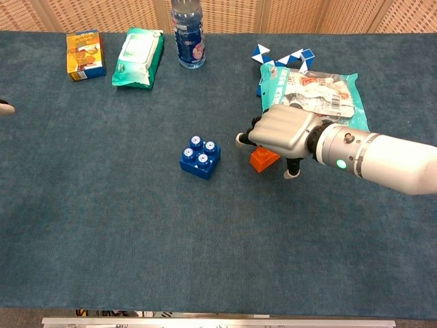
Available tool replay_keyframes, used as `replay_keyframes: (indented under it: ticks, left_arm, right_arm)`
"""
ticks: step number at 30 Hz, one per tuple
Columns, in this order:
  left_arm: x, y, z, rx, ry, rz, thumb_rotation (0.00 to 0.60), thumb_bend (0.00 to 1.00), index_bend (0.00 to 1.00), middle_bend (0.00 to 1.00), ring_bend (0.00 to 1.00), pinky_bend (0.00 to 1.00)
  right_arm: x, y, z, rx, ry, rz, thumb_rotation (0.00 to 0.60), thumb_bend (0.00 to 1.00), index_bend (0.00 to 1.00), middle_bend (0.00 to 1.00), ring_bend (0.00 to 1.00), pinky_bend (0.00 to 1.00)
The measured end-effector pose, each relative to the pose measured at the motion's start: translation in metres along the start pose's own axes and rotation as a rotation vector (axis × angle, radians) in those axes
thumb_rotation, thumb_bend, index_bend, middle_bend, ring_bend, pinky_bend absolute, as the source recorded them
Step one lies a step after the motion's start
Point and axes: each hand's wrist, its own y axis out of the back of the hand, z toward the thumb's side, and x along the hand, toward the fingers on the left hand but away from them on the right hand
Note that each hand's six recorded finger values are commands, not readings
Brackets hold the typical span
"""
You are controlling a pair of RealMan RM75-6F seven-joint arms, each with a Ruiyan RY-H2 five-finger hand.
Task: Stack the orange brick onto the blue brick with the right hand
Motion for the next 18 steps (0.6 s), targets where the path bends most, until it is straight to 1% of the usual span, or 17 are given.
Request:
replay_keyframes:
  ticks: [2,5,9,18]
  left_arm:
    - [0.000,0.000,0.000,0.000,-0.001,0.000,0.600,0.27,0.11,0.09,0.11,0.22]
    - [0.000,0.000,0.001,0.000,-0.003,-0.001,0.600,0.27,0.11,0.09,0.11,0.22]
    - [-0.001,0.001,0.001,0.000,-0.004,-0.001,0.600,0.27,0.11,0.09,0.11,0.22]
    - [-0.002,0.002,-0.001,0.000,0.001,-0.005,0.600,0.27,0.11,0.09,0.11,0.22]
  right_arm:
    - [-0.001,0.000,-0.006,0.003,-0.027,-0.012,0.600,0.07,0.28,0.33,0.21,0.27]
    - [-0.003,-0.003,-0.008,0.002,-0.041,-0.014,0.600,0.07,0.30,0.34,0.21,0.28]
    - [-0.007,-0.005,-0.008,-0.003,-0.048,-0.018,0.600,0.10,0.34,0.35,0.21,0.28]
    - [-0.015,-0.006,-0.001,0.000,-0.042,-0.041,0.600,0.12,0.38,0.36,0.23,0.29]
